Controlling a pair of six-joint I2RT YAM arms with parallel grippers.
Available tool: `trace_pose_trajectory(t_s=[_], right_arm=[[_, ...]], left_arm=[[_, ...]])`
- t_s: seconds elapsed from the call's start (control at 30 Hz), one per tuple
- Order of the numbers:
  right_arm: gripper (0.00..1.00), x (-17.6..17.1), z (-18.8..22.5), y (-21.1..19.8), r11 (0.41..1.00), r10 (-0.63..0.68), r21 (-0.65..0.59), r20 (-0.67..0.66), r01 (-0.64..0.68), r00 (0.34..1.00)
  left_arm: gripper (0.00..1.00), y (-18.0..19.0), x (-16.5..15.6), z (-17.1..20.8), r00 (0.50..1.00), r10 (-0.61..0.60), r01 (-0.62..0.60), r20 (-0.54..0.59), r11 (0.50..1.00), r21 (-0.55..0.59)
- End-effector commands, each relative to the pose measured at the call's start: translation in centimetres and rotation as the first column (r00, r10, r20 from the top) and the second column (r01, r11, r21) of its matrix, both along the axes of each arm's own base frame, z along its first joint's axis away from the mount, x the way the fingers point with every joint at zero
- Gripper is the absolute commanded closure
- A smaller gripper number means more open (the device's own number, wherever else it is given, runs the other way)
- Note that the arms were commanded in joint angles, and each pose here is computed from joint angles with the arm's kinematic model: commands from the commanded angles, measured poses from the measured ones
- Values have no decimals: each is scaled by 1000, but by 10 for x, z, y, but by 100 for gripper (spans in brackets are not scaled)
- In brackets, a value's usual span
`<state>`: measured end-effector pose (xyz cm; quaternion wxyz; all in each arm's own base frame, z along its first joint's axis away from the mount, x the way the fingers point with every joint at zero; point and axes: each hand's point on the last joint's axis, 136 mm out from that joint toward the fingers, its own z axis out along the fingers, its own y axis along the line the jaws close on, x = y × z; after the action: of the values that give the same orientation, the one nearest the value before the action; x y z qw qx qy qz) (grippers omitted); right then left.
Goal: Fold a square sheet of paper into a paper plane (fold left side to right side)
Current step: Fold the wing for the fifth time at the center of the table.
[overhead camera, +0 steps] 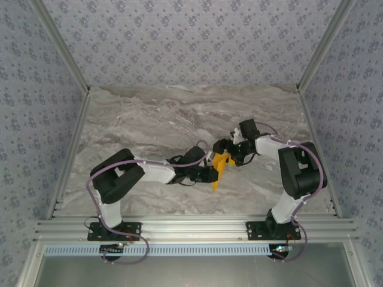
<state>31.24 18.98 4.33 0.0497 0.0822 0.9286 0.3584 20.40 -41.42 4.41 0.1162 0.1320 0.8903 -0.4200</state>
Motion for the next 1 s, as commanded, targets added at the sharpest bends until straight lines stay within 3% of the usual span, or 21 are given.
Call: trace_pose_trajectory(t_s=[0.0,0.13,0.37,0.67,0.97], right_arm=[[10,0,-11,-7,998,3,-56,-17,-4,1000],[24,-7,-13,-8,998,3,-60,-50,-6,999],[38,-15,-9,-10,998,1,-65,-70,-6,998],[59,-19,-10,-10,998,8,-66,-90,-14,996],[63,-20,-11,-9,998,9,-59,-99,-15,995]], left_arm=[[88,-4,1,4,1000,-18,18,-1,1000,-25],[88,-4,1,7,1000,-16,16,6,1000,-23],[87,-5,0,3,999,-35,35,17,999,15],[63,-11,-14,21,990,-101,91,103,991,96],[45,-2,-30,22,948,-183,68,259,915,397]])
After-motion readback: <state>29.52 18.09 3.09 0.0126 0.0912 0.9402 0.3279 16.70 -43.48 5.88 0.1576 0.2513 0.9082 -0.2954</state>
